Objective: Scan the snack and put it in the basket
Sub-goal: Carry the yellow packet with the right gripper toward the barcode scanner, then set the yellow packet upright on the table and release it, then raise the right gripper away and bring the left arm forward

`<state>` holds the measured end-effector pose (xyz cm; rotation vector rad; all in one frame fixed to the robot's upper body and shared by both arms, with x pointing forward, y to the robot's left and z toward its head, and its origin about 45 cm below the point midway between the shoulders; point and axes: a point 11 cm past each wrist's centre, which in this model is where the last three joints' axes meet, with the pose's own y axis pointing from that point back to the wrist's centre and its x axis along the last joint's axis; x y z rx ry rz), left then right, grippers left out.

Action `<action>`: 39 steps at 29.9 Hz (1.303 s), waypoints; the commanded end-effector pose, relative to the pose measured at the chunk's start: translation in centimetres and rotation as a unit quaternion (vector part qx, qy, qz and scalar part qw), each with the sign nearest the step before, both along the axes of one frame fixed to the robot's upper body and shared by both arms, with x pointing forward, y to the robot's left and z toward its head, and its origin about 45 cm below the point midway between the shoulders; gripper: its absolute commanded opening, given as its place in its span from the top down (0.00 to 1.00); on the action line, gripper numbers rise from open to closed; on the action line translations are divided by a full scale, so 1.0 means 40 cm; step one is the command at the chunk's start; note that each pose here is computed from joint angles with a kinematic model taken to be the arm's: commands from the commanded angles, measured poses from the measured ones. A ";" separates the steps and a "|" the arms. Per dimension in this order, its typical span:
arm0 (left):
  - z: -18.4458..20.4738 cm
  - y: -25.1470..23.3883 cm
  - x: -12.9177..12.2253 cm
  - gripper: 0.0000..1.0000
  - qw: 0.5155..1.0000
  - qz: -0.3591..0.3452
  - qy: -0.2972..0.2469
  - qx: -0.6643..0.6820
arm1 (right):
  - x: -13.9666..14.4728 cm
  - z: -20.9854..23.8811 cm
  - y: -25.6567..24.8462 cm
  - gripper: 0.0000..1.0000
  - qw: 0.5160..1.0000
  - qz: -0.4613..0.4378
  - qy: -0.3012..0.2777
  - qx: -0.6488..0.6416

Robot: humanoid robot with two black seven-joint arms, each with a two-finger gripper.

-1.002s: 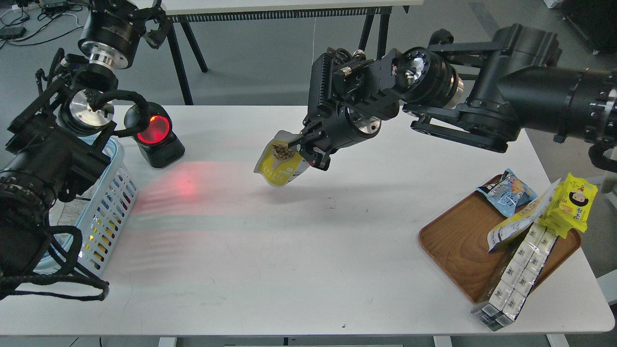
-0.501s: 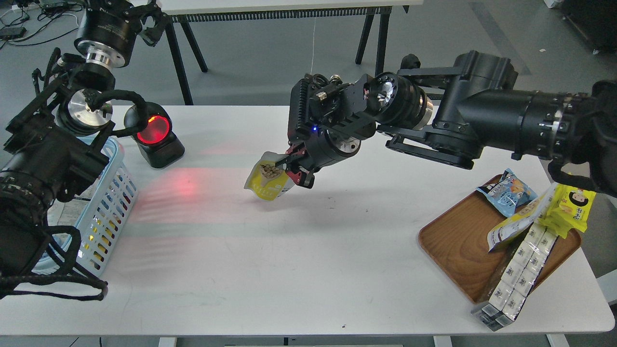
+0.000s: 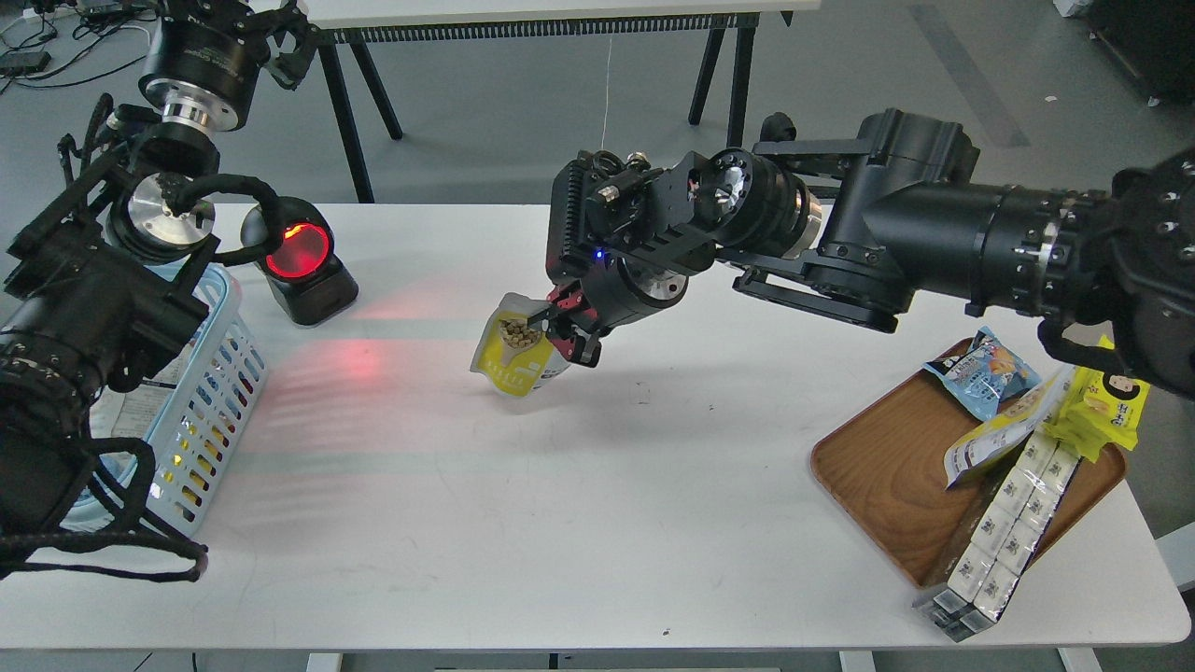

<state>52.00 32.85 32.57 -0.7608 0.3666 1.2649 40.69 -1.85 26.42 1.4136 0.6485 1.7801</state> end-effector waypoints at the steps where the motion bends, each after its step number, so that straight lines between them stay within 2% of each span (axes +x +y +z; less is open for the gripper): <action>1: -0.002 0.001 -0.001 0.00 1.000 0.001 0.001 0.000 | -0.001 0.000 0.001 0.95 1.000 0.001 0.000 0.000; 7: 0.001 0.005 0.000 0.00 1.000 0.002 0.000 0.001 | 0.001 0.006 0.003 0.95 1.000 0.001 -0.003 0.000; 9: 0.005 0.015 -0.001 0.00 1.000 0.005 -0.001 0.002 | 0.001 0.011 0.005 0.92 1.000 0.002 -0.004 0.001; 13: 0.006 0.019 -0.002 0.00 1.000 0.007 -0.001 0.003 | 0.007 0.035 0.002 0.62 1.000 0.003 -0.011 0.006; 14: 0.006 0.019 -0.002 0.00 1.000 0.007 -0.001 0.003 | 0.014 0.049 -0.007 0.58 1.000 0.000 -0.016 0.006; 22: 0.013 0.013 0.001 0.00 1.000 0.002 -0.001 0.007 | 0.047 0.184 -0.072 0.30 0.998 -0.032 -0.031 0.055; 25: 0.027 0.013 0.004 0.00 1.000 -0.001 -0.005 0.014 | 0.071 0.247 -0.113 0.27 0.992 -0.076 -0.018 0.101; 30: 0.030 0.011 0.004 0.00 1.000 -0.003 -0.005 0.026 | 0.108 0.366 -0.201 0.08 0.961 -0.153 0.020 0.230; 35: 0.045 0.035 0.002 0.00 0.999 -0.004 -0.004 0.054 | 0.137 0.381 -0.350 0.06 0.905 -0.242 0.075 0.341; 39: 0.131 -0.020 0.021 0.01 0.984 -0.045 -0.019 0.172 | 0.147 0.374 -0.433 0.04 0.855 -0.283 0.101 0.423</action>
